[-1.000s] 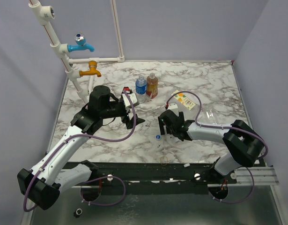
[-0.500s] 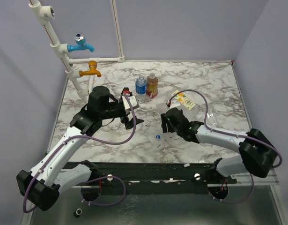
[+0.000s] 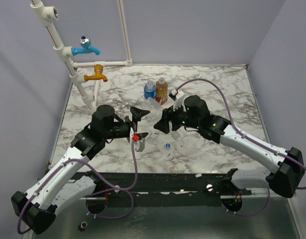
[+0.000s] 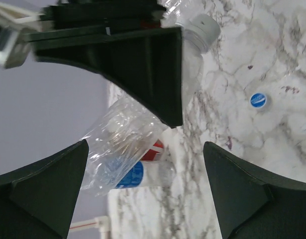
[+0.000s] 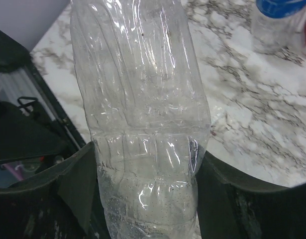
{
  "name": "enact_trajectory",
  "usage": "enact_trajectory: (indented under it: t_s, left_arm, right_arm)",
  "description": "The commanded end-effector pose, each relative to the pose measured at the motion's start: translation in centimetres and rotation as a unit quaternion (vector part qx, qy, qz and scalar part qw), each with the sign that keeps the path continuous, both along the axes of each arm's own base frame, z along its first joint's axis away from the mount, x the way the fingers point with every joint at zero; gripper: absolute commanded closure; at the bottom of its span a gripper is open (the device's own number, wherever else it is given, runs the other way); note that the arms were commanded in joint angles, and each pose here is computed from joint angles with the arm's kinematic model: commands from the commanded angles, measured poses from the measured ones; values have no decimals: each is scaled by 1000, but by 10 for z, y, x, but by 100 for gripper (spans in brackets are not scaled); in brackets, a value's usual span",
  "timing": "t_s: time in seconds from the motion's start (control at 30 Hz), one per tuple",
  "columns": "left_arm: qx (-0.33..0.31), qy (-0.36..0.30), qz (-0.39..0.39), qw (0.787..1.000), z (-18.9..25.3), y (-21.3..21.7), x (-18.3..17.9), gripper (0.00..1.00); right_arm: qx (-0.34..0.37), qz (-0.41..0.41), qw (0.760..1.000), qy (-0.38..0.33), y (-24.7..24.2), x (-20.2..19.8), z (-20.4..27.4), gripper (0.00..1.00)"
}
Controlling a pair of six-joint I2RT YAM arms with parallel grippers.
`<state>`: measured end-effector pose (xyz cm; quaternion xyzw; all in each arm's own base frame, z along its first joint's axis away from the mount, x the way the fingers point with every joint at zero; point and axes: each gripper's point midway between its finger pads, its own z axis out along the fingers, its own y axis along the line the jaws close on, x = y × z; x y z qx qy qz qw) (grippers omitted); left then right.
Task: Unscrew the bottle caps
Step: Pick up the plastic bottle at the center of the board, then unscrew the bottle cap from the plastic bottle.
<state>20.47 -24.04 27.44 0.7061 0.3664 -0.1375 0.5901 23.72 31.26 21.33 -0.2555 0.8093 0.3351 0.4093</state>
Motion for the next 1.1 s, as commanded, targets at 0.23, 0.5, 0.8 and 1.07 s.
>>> enact_trajectory:
  t_s: [0.23, 0.5, 0.8, 1.07]
  left_arm:
    - [2, -403, -46, 914, 25, -7, 7, 1]
    - [-31, -523, 8, 852, 61, -11, 28, 1]
    - [-4, -575, 32, 818, 68, -19, 52, 1]
    - [-3, -591, 32, 806, 74, -20, 52, 1]
  right_arm:
    - [97, 117, 985, 83, 19, -25, 53, 53]
    - [200, 165, 952, 163, 12, -15, 93, 56]
    - [248, 260, 905, 226, 18, -37, 119, 56]
    - [264, 339, 860, 274, 11, -60, 117, 61]
